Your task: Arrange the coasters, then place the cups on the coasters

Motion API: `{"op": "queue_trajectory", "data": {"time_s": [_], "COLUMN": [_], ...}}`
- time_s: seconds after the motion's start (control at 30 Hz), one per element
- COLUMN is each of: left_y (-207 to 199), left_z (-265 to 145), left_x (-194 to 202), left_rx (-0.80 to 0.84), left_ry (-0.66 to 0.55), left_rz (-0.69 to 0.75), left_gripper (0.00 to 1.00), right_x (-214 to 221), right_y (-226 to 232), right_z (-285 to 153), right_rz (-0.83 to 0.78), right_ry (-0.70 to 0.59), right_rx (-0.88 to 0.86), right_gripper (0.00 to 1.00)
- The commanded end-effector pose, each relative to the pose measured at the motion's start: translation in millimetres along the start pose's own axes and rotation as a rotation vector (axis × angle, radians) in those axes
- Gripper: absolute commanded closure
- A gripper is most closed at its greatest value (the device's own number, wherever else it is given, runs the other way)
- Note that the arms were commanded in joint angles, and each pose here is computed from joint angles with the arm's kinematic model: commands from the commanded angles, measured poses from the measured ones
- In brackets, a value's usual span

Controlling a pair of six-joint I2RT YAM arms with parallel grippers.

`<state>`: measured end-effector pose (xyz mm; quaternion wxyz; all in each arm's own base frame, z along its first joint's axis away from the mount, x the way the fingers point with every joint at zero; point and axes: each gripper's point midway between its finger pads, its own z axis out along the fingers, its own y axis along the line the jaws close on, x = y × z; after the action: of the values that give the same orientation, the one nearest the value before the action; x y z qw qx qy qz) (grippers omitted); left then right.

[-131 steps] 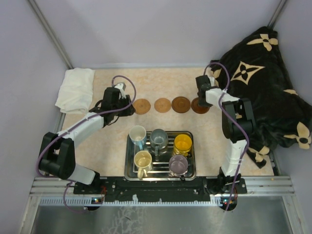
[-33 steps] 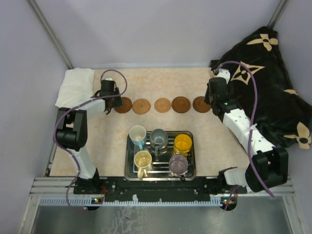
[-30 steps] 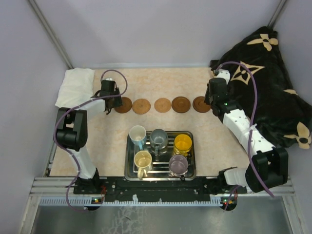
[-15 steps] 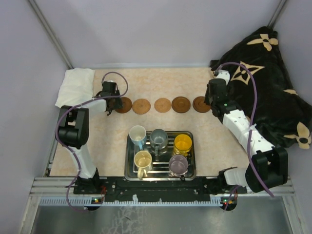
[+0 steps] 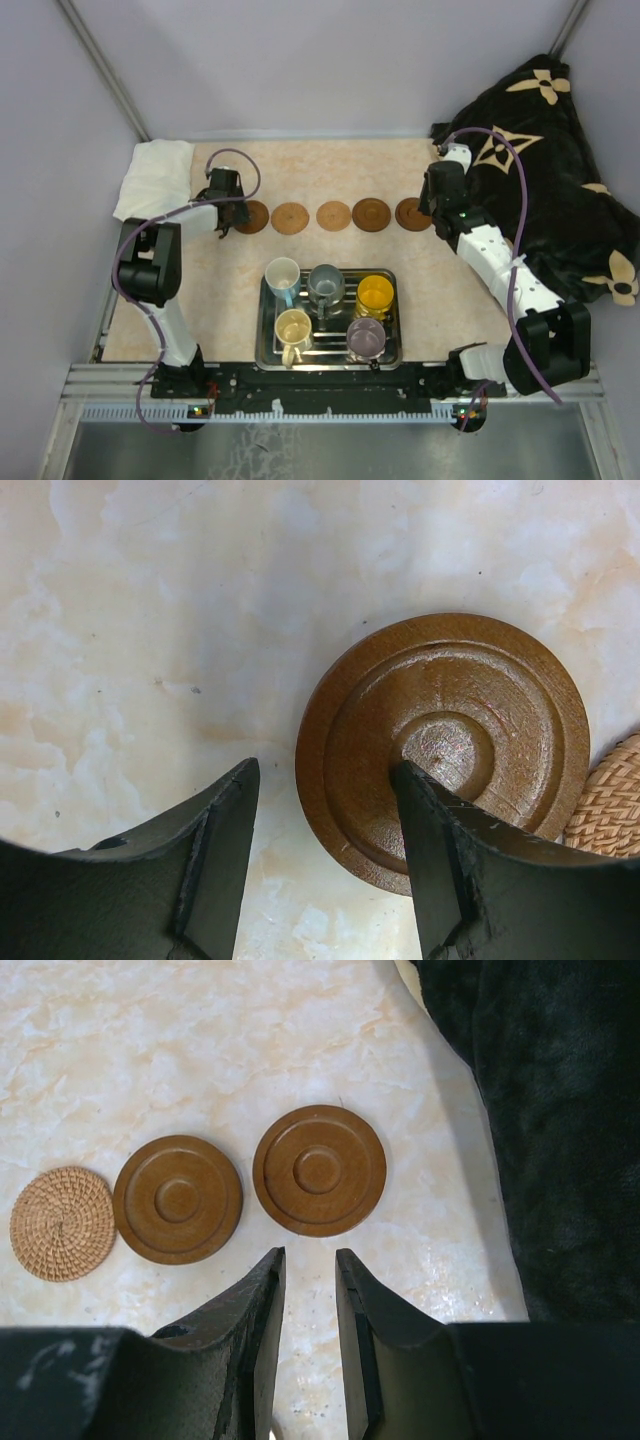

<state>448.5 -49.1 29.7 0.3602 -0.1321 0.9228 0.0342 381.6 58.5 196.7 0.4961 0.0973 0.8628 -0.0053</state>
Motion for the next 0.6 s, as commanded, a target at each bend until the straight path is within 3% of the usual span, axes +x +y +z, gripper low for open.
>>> {"op": "queue_trajectory", "data": {"time_s": [0.0, 0.57], "left_y": [12, 14], "left_z": [-7, -11], "left_x": [5, -11], "left_rx": [-0.037, -0.035], "left_ry": [0.019, -0.022], "left_rz": [0.003, -0.018], "left_gripper": [0.37, 0.32], "right_x": [-27, -18], "right_y": [3, 4], "right_z": [-13, -10], "right_rz": [0.034, 0.022], "right_ry": [-0.08, -0.051], "right_rx": [-0.023, -0.025], "right_gripper": [0.72, 0.71]}}
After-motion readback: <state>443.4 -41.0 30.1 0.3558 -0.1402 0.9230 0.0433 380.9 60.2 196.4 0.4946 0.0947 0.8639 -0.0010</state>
